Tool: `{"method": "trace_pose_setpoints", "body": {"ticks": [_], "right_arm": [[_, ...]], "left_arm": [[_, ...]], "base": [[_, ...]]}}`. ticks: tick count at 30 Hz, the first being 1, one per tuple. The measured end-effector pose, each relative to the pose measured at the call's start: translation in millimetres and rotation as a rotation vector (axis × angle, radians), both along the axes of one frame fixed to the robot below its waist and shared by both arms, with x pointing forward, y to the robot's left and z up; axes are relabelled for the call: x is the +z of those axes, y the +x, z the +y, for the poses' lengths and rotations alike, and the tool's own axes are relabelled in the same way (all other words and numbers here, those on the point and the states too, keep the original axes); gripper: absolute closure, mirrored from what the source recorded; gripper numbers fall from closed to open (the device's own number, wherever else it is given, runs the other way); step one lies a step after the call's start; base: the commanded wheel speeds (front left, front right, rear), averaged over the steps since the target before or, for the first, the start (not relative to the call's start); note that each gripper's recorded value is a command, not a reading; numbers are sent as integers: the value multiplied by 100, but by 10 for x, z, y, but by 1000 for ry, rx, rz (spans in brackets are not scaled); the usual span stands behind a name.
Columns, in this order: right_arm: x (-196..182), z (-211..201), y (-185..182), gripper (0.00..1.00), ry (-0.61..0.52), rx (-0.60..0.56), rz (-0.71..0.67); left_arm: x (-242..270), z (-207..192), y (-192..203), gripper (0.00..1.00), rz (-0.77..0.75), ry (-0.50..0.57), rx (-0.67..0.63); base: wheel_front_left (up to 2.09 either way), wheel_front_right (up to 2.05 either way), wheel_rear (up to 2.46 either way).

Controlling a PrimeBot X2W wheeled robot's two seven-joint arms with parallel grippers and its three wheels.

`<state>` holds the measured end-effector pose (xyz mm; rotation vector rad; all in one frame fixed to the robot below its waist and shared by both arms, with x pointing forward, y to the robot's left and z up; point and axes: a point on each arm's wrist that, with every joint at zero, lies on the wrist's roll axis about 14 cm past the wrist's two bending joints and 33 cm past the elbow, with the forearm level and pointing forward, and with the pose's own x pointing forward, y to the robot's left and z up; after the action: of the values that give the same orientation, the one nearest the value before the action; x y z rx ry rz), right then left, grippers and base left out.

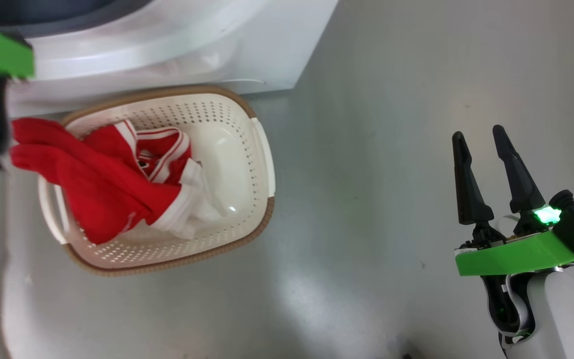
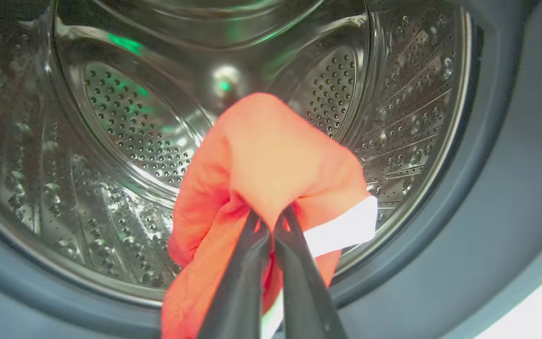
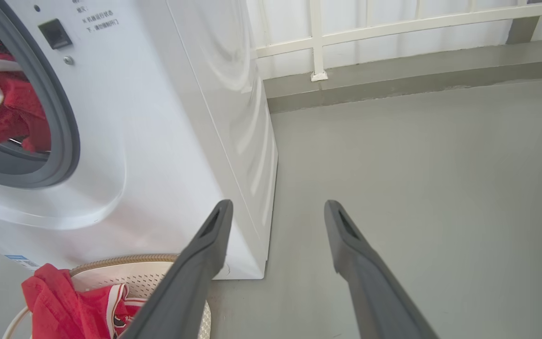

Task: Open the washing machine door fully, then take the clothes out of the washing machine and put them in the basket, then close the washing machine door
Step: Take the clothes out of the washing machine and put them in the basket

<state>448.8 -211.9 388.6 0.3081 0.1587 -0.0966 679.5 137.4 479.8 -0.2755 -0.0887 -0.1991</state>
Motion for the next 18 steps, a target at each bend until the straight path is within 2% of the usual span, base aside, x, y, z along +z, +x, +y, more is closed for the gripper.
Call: {"method": "trace_pose_setpoints", "body": {"ticks": [4, 11, 18], "right_arm": [[59, 49, 37, 0, -5, 15, -19], [89, 117, 67, 0, 1, 30, -32], [115, 169, 78, 0, 5, 43, -40]], "left_arm": [[-31, 72, -269, 100, -4, -25, 37], [197, 209, -631, 100, -87, -52, 94], [355, 326, -974, 100, -145, -47, 125]], "base": [[0, 0, 0], [0, 0, 0], [0, 0, 0]]}}
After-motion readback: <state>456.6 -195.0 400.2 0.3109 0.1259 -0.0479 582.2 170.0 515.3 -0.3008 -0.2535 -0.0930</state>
